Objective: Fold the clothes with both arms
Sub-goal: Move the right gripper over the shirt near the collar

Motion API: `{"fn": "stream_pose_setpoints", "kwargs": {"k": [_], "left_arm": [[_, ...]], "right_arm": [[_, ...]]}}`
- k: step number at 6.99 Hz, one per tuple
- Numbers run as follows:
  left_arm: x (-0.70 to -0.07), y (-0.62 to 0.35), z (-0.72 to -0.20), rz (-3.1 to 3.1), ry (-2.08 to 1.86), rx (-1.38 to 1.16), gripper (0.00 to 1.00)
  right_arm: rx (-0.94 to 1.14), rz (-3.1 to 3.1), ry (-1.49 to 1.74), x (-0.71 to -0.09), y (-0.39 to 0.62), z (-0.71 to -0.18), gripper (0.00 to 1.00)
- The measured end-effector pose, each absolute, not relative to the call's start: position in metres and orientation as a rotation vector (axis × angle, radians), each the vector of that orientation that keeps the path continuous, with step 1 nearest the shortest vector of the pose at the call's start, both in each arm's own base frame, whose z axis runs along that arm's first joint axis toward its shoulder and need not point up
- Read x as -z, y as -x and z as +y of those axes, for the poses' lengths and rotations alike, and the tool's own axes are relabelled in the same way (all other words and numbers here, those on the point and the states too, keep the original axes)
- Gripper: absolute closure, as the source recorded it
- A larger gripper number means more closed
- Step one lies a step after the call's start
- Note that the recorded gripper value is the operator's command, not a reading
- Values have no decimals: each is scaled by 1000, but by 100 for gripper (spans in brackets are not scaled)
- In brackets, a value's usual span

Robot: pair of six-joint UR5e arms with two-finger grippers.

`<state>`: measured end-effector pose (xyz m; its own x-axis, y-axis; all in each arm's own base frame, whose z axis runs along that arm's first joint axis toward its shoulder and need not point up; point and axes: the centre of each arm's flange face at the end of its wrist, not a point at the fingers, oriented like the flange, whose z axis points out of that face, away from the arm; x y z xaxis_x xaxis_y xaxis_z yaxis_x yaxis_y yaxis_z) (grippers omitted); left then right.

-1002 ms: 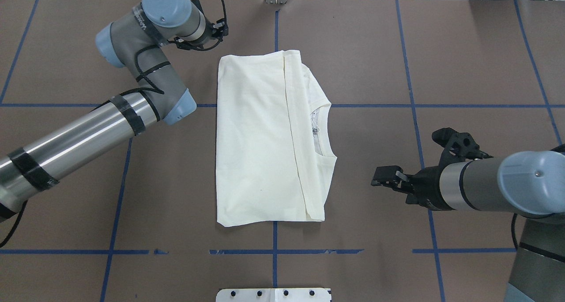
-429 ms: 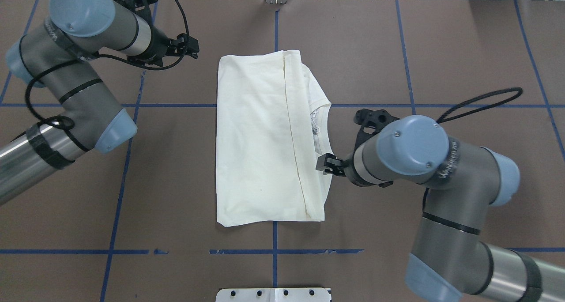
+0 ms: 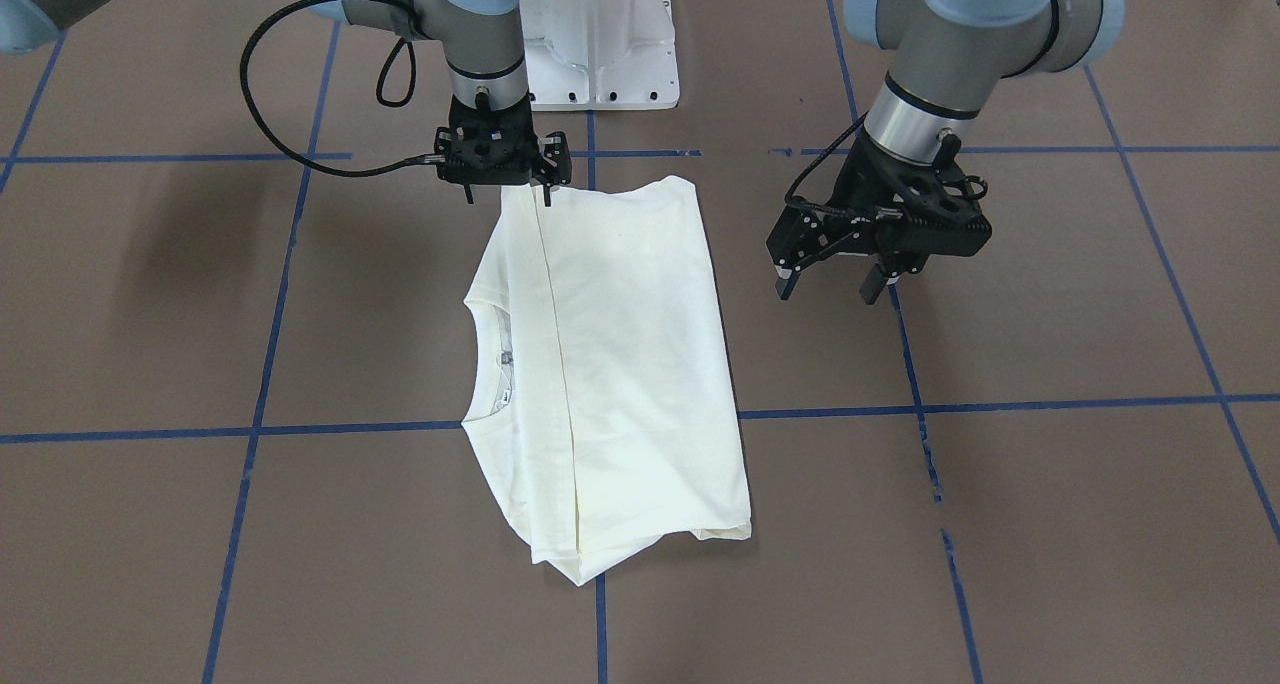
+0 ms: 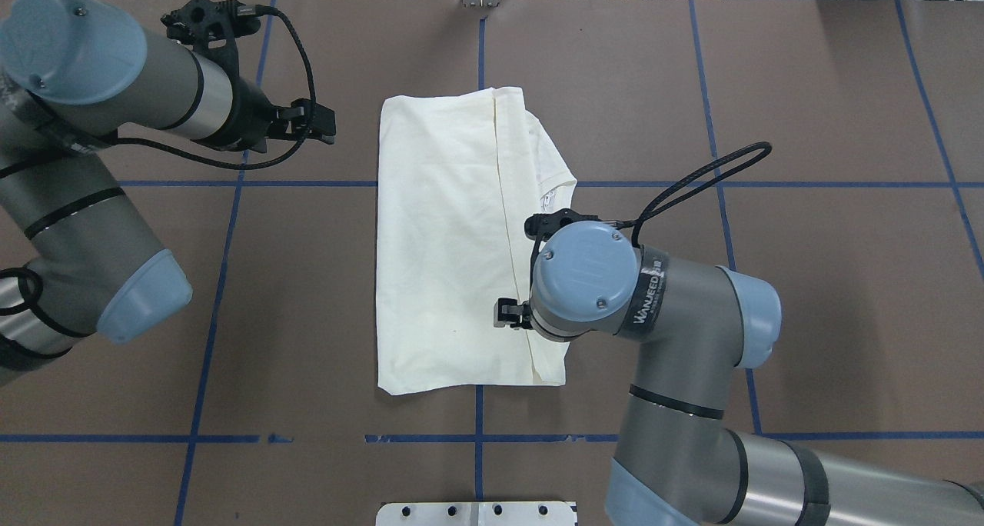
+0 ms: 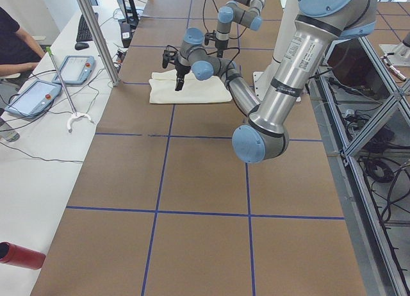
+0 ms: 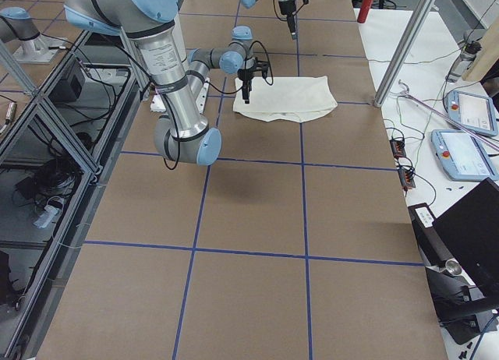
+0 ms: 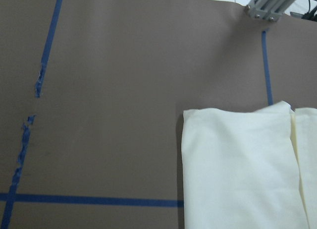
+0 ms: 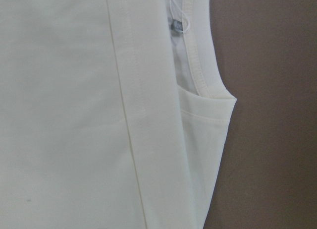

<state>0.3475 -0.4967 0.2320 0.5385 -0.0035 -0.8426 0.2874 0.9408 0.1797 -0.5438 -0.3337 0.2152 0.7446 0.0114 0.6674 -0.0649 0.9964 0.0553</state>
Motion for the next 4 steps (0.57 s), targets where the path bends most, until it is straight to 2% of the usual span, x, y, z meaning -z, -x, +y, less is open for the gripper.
{"fn": "stream_pose_setpoints", "kwargs": {"k": [4], "left_arm": [[-238, -356, -483, 987, -293, 160, 0]], "right_arm": [[181, -589, -78, -236, 585, -324, 0]]}}
